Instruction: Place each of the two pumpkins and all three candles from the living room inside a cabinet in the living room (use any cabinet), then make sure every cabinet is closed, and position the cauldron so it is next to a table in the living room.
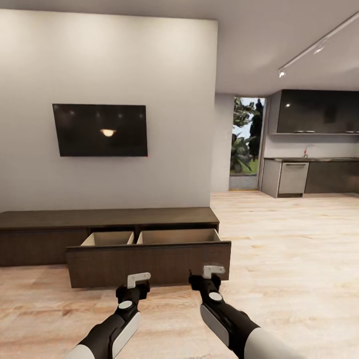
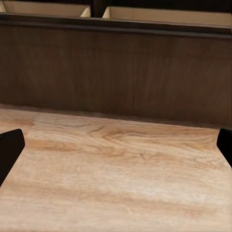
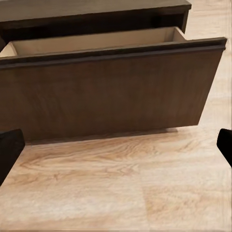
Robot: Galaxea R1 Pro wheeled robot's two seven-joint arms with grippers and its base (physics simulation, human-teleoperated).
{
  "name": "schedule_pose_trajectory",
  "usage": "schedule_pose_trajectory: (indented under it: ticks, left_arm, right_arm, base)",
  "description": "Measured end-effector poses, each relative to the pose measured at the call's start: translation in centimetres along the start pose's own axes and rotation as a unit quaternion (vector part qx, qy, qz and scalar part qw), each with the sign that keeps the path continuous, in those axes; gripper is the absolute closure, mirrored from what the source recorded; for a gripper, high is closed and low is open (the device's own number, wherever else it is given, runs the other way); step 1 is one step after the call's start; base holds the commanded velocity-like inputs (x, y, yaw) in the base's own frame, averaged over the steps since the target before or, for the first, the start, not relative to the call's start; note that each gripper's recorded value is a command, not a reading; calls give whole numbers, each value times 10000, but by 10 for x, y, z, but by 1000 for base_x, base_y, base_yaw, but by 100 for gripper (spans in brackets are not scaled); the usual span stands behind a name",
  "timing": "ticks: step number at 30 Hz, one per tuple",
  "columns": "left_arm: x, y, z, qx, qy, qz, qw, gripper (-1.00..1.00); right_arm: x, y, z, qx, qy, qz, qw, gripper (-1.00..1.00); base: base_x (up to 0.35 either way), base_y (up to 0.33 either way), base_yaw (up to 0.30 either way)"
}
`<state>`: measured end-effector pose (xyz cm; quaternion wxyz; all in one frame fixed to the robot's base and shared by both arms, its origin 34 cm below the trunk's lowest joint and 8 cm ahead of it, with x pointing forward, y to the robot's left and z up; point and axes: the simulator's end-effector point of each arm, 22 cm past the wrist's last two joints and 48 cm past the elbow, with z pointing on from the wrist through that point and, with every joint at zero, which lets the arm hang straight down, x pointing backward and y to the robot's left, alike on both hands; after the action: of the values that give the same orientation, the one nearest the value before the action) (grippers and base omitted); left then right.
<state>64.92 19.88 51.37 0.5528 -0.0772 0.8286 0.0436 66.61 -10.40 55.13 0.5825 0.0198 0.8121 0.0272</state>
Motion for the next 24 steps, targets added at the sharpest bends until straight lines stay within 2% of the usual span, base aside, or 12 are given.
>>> schedule_pose_trajectory:
  ticks: [3, 7, 12, 24]
  left_arm:
    - [7, 0, 1, 10, 3, 30, 10000, -100]
    - [16, -1, 2, 19, 31, 53, 10000, -100]
    - [28, -3, 6, 28, 138, 71, 9999, -100]
    - [54, -3, 16, 18, 353, 118, 9993, -100]
  right_arm:
    - [29, -22, 4, 185, -29, -189, 9996, -100]
    - [44, -37, 6, 287, -144, -228, 9992, -100]
    - [53, -41, 10, 323, -166, -206, 9991, -100]
    - [80, -43, 18, 335, 57, -196, 9992, -100]
  base:
    - [0, 0, 0]
    - [0, 0, 0]
    - [0, 0, 0]
    - [0, 0, 0]
